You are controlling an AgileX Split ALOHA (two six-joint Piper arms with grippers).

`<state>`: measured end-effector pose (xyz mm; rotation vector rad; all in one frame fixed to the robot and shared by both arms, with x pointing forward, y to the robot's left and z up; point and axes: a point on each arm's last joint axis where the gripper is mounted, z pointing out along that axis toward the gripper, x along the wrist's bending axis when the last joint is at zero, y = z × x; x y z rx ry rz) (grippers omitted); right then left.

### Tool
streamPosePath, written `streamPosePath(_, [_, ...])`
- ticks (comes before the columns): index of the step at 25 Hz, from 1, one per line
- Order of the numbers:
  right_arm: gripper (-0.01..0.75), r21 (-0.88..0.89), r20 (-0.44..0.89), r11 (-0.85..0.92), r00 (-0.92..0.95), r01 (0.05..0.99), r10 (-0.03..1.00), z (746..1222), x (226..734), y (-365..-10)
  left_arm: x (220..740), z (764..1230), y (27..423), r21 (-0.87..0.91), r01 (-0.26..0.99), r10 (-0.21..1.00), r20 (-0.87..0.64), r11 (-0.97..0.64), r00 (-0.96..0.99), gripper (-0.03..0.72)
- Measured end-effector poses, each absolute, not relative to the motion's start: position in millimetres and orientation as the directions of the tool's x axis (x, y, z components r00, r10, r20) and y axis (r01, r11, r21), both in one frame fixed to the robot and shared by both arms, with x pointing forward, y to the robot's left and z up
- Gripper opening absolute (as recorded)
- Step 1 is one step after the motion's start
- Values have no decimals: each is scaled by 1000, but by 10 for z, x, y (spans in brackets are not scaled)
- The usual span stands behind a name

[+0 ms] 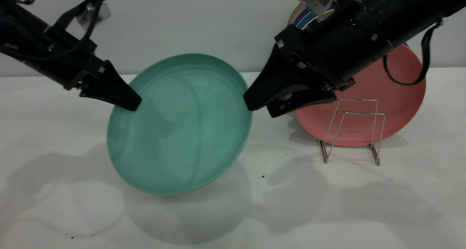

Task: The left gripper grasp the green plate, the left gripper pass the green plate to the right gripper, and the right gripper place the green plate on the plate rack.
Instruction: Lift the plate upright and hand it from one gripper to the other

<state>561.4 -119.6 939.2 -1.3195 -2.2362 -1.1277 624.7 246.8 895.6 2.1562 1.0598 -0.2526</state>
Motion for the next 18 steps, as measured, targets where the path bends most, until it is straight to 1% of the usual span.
streamPosePath(8, [477, 447, 632, 244, -496, 861, 595, 9242, 5653, -1182, 6195, 8958, 2206, 511, 723, 563, -459, -465, 687, 20])
streamPosePath(13, [473, 460, 635, 231, -500, 857, 589, 9254, 5664, -1175, 6166, 8967, 2061, 515, 712, 537, -470, -477, 701, 20])
streamPosePath(15, [443, 463, 636, 226, -498, 857, 589, 9256, 5668, -1173, 6166, 8979, 2030, 522, 716, 531, -483, -463, 696, 20])
streamPosePath(16, [412, 463, 637, 222, -497, 858, 589, 9258, 5671, -1173, 6167, 8983, 2021, 525, 716, 530, -485, -459, 696, 20])
streamPosePath(17, [374, 463, 637, 221, -496, 858, 589, 9258, 5671, -1172, 6166, 8985, 2014, 529, 714, 526, -486, -459, 698, 20])
streamPosePath(18, [314, 464, 637, 220, -495, 858, 591, 9258, 5673, -1173, 6165, 8988, 2008, 532, 711, 522, -487, -459, 701, 20])
